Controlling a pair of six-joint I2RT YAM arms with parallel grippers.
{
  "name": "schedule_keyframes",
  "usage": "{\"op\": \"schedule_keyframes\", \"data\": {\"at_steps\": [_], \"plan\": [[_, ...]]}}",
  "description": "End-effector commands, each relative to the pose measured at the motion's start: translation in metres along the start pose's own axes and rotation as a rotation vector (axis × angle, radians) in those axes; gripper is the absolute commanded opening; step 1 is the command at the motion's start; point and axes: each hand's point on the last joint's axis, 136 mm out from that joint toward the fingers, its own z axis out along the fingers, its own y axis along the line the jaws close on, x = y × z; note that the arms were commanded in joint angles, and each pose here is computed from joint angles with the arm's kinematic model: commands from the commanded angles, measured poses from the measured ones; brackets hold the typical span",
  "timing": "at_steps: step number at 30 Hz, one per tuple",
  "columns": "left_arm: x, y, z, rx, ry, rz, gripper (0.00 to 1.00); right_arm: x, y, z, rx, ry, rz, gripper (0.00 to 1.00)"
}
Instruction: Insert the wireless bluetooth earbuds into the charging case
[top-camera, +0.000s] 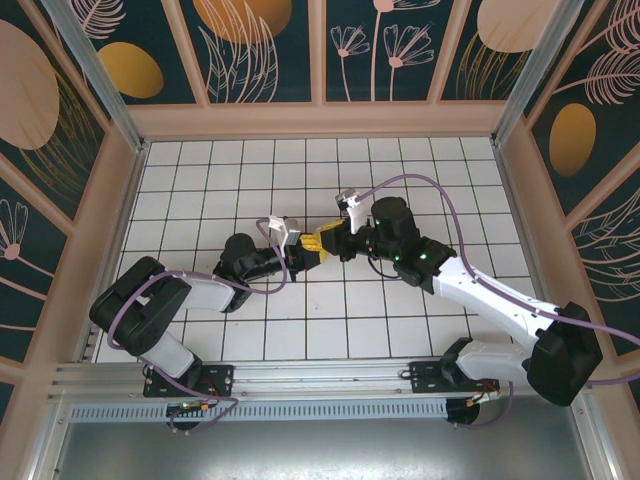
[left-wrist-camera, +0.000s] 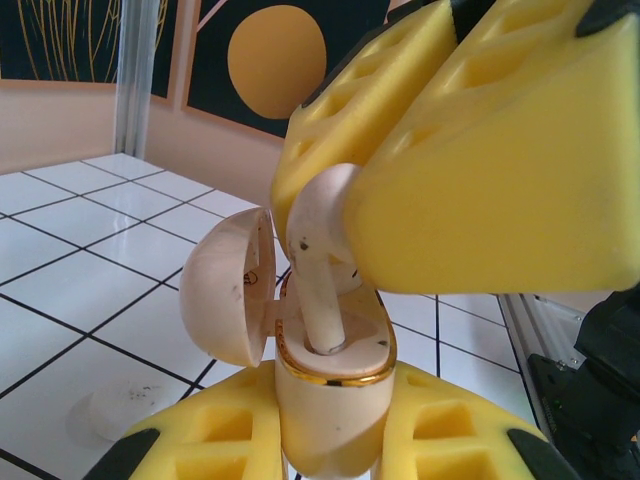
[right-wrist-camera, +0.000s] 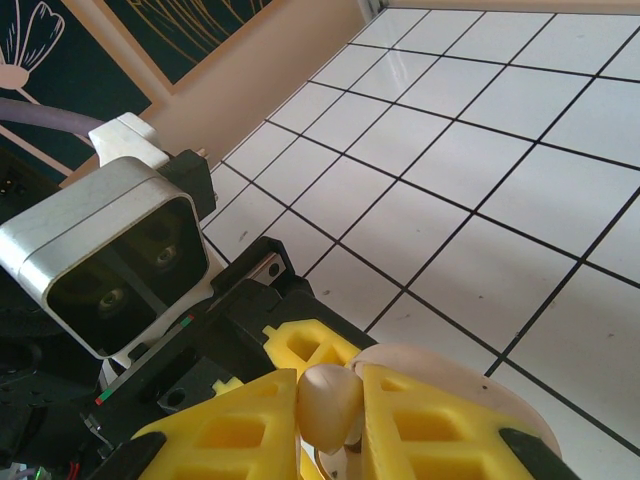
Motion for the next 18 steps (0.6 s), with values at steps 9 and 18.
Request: {"op": "schedule_keyframes", "data": {"at_steps": [9,18], "plan": [[-0.0489,-0.0109,0.0044,0.028,-0.132,0.065,0.02,0.0121,0.0135,-0.0059,-0.050,0.042,-0.011,0.19],[-0.0525,-0.0108,0.0062,0.033,-0.140,0.056,0.02,0.0096,0.0169,-0.0102,-0.058,0.029,-0.029,0.20]]}}
